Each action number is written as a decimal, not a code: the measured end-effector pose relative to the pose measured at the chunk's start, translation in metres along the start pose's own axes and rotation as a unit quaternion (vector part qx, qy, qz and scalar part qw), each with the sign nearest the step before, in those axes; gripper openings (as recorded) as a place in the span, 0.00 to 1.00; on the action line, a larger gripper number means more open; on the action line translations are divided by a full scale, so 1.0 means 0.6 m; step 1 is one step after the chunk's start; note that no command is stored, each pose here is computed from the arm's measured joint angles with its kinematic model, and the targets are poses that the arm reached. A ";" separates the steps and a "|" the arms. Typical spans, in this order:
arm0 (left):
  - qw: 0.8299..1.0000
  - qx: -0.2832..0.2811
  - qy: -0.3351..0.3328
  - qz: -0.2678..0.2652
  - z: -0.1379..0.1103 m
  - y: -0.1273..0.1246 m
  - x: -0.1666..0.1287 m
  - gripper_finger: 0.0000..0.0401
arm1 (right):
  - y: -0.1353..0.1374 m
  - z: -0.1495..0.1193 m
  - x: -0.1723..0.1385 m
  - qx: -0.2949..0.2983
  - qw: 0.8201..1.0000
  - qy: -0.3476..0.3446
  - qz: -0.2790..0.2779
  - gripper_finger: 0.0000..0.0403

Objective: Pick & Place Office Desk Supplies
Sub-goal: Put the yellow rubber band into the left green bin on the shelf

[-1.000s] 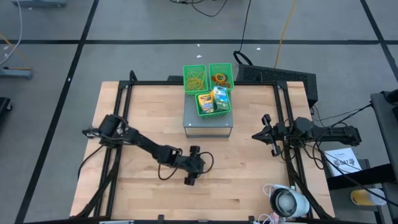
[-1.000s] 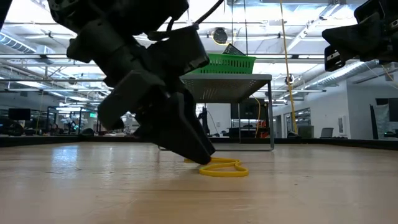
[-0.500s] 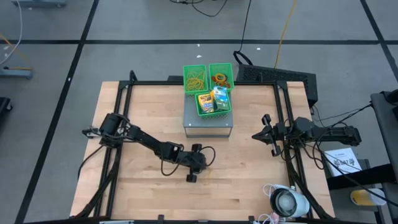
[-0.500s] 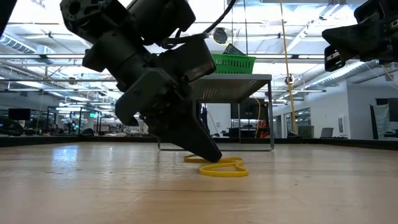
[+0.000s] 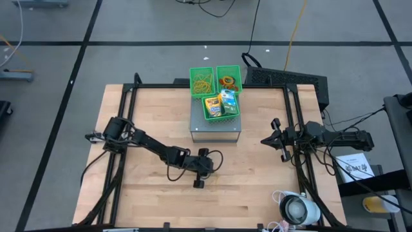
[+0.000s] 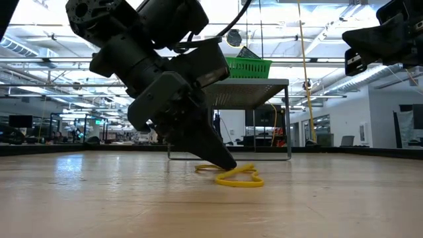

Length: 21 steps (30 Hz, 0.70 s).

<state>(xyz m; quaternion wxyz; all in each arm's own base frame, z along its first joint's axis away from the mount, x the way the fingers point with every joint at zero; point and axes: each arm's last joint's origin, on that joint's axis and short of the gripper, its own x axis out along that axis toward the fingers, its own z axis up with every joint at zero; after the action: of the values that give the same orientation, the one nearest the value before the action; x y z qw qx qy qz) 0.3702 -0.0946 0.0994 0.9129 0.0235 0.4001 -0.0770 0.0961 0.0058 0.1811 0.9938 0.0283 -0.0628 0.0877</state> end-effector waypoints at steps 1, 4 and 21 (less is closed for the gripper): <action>1.000 0.000 -0.002 0.000 0.001 -0.001 -0.002 0.01 | 0.000 0.000 0.000 0.000 1.000 0.000 0.000 0.00; 1.000 0.003 -0.012 0.002 0.006 -0.005 -0.006 0.01 | 0.000 0.000 0.000 0.000 1.000 0.000 0.000 0.00; 0.999 0.028 -0.042 -0.007 0.031 -0.027 -0.043 0.01 | 0.000 0.000 0.000 0.000 1.000 0.000 0.000 0.00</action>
<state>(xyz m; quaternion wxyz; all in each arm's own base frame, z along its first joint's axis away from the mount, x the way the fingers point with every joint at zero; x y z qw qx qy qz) 0.3639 -0.1092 0.1314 0.9275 0.0434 0.3589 -0.0952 0.0961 0.0058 0.1811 0.9938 0.0285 -0.0632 0.0875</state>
